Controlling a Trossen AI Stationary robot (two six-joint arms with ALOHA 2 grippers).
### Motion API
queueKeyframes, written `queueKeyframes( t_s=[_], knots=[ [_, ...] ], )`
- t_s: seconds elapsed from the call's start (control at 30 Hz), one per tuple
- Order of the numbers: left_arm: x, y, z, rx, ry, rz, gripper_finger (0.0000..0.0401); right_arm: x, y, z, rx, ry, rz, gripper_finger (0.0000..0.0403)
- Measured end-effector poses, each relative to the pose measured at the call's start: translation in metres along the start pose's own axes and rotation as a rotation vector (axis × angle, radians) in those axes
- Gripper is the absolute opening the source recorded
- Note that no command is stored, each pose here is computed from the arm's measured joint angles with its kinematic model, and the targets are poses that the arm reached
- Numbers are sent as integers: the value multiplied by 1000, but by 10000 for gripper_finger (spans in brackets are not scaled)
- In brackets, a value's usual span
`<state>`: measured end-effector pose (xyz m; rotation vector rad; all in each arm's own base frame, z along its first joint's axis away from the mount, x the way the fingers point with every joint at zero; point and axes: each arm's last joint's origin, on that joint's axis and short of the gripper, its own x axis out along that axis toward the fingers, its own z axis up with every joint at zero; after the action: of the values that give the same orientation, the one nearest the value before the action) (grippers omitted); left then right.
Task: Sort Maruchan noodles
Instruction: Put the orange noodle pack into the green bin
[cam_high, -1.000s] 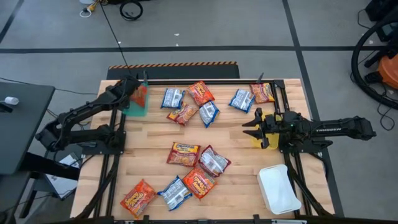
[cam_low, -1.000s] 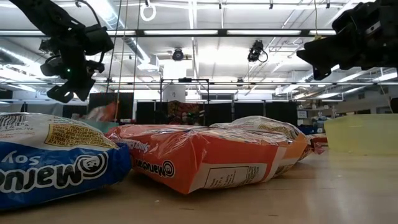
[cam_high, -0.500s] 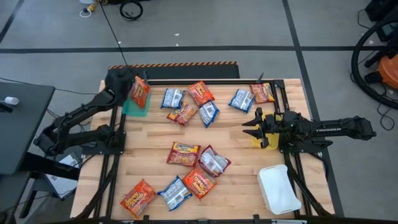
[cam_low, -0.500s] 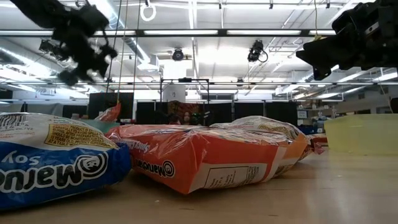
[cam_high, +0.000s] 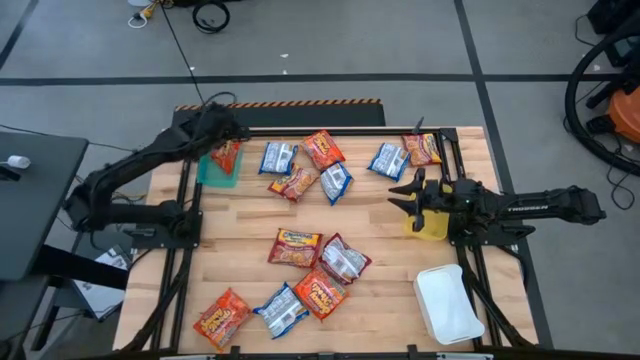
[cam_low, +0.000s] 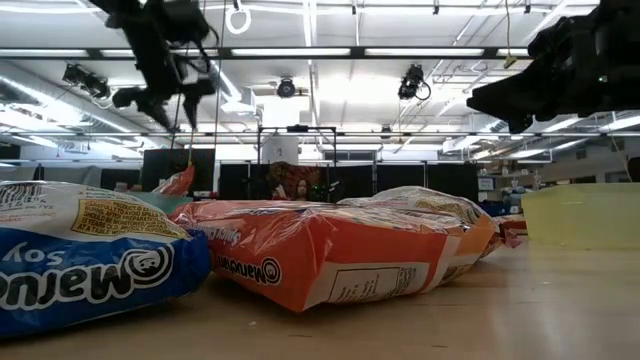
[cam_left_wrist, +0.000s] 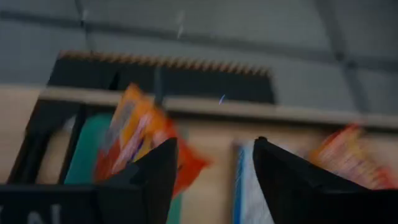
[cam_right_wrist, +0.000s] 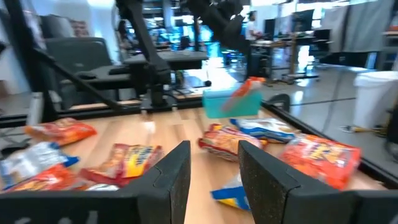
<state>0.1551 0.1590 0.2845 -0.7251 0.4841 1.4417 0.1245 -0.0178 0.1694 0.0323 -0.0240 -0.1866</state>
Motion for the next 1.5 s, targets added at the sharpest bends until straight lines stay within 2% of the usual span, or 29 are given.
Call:
queueKeyframes(
  t_s=[0.2, 0.27, 0.33, 0.4, 0.47, 0.63, 0.77, 0.9, 1.03, 1.13, 1.23, 1.37, 1.5],
  knots=[
    [15, 0, -17, 304, 271, 200, 231, 2, -1, -1, -3, 8, -8, 140],
    [23, -2, -20, 382, 328, 202, 223, 2, -1, -3, -2, 29, -9, 140],
    [33, -2, -25, 440, 447, 168, 214, 4, -1, -5, -5, 46, -9, 140],
    [45, -3, -30, 466, 526, 191, 205, 5, -1, -7, -5, 58, -8, 140],
    [60, 0, -34, 467, 587, 261, 195, 5, -1, -8, -6, 72, -7, 140],
    [86, 8, -36, 434, 654, 356, 170, 7, -1, -9, -6, 80, -7, 140],
    [112, 8, -37, 354, 664, 284, 149, 8, -1, -10, -12, 85, -7, 140],
    [132, 16, -38, 329, 661, 327, 131, 8, -1, -10, -14, 84, -6, 139],
    [140, 12, -30, 317, 492, 361, 124, 8, -1, -10, -14, 84, -6, 139],
    [141, 6, -20, 295, 380, 306, 124, 8, -1, -10, -14, 84, -6, 139],
    [142, 3, -16, 276, 338, 290, 124, 8, -1, -10, -14, 84, -6, 139],
    [141, 5, -16, 295, 341, 308, 124, 8, -1, -10, -6, 85, -7, 139],
    [122, 1, -13, 336, 351, 294, 124, 7, -1, -11, -4, 90, -7, 139]
  ],
)
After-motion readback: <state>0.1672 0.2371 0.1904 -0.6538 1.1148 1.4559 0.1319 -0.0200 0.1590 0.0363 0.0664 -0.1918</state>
